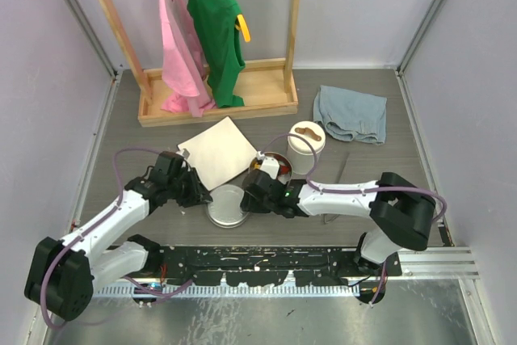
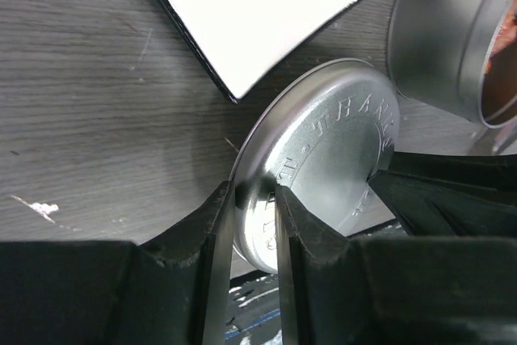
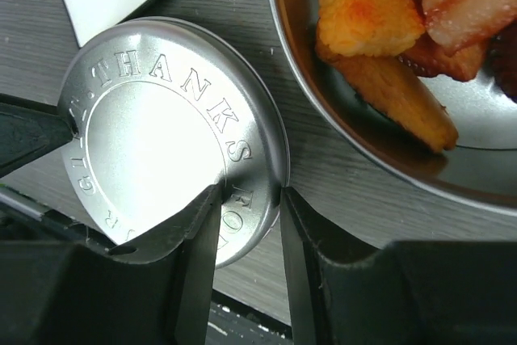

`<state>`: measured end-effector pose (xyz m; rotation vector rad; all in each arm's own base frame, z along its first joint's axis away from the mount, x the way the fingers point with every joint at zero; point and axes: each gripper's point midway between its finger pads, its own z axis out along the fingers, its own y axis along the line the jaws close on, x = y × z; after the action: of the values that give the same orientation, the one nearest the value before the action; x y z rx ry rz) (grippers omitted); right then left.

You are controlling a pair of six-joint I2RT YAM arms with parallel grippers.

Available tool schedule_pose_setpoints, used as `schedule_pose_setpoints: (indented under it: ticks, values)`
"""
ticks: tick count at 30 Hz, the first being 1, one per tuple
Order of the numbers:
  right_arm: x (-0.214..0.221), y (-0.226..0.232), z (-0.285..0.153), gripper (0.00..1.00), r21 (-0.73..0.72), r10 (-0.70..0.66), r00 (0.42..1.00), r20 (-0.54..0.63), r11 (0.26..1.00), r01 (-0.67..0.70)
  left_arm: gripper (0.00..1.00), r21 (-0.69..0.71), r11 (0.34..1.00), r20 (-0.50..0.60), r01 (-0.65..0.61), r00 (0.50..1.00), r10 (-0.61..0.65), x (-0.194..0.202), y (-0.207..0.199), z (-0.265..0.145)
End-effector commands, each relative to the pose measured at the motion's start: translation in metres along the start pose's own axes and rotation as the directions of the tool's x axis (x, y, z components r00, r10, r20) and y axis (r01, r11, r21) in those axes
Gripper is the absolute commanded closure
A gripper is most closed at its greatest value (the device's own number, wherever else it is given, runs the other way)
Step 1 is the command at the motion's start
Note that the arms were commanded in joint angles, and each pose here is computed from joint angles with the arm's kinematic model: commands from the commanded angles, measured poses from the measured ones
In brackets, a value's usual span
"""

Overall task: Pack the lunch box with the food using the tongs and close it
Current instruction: Pick up the box lid from the center of the board.

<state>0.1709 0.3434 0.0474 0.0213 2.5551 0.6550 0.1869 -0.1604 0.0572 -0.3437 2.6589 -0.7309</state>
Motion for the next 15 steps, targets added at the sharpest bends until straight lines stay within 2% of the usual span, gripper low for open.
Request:
schedule_pose_setpoints:
  ticks: [1,9,15]
  values:
    - [-0.022,0.06,-0.032,0.6,-0.239,0.086,0.995,0.045,0.968,-0.073,0.74,0.181,0.983,-0.035,0.029,0.999,-0.023,0.003,-0.045,-0.02]
    - [-0.034,0.065,-0.049,0.6,-0.26,0.104,0.991,0.081,0.962,-0.08,0.74,0.221,0.975,-0.02,0.021,1.0,-0.017,-0.01,-0.067,-0.028]
    - [-0.051,0.062,-0.061,0.6,-0.246,0.126,0.981,0.15,0.965,-0.086,0.74,0.243,0.97,-0.009,-0.01,1.0,0.013,-0.025,-0.089,-0.033]
